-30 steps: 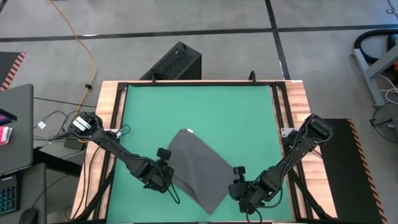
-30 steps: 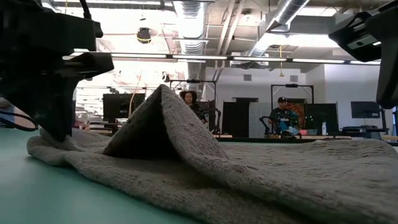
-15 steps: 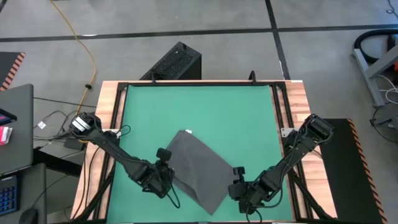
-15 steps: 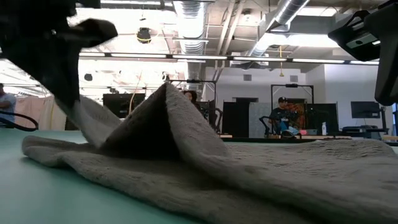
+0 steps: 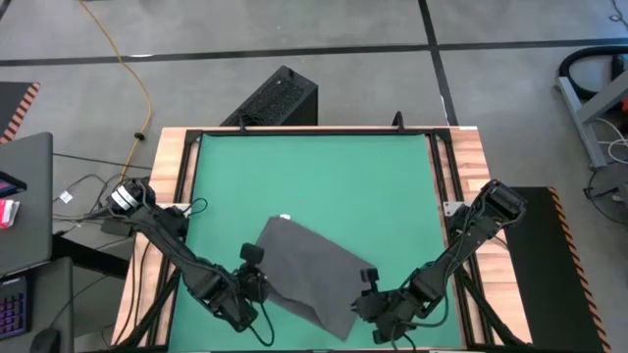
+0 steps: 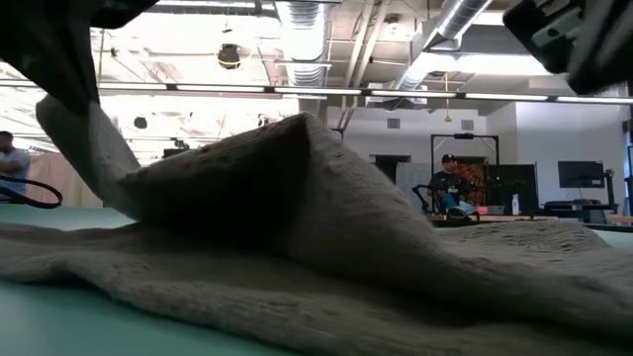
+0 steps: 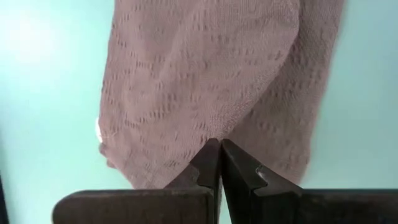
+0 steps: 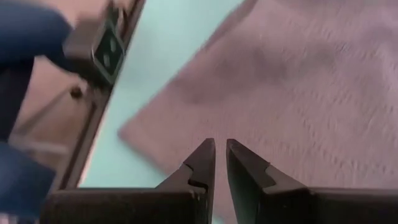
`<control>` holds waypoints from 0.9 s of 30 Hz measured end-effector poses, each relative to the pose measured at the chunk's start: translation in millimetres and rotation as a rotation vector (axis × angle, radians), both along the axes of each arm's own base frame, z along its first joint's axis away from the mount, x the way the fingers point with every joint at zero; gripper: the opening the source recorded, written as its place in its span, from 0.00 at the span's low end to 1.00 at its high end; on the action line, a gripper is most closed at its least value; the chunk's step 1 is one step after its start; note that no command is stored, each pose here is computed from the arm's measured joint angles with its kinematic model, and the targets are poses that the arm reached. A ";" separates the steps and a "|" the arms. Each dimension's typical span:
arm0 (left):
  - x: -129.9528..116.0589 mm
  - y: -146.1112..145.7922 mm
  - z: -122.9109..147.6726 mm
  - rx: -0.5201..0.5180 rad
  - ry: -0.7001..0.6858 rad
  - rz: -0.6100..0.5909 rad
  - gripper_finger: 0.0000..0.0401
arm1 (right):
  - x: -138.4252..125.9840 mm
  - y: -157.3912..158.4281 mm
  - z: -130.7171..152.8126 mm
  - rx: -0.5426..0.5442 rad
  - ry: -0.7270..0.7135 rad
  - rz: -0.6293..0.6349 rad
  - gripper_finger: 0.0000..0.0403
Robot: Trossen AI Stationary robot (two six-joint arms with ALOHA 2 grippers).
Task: Roll towel
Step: Roll the gray towel
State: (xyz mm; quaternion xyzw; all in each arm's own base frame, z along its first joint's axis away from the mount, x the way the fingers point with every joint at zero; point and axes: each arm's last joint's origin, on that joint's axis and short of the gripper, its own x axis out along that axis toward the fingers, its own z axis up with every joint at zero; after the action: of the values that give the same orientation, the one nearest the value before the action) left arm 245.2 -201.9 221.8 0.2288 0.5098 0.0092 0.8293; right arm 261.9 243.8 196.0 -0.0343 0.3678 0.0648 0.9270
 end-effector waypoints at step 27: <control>-22.4 -34.6 -5.0 -0.185 -0.098 0.040 0.00 | 6.1 31.5 -75.1 0.087 0.043 -0.127 0.16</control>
State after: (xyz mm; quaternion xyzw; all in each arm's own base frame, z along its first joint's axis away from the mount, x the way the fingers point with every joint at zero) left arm 222.8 -236.5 216.8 0.1405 0.4717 -0.0100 0.8704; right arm 268.0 275.3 120.9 0.0307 0.3858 0.0224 0.9218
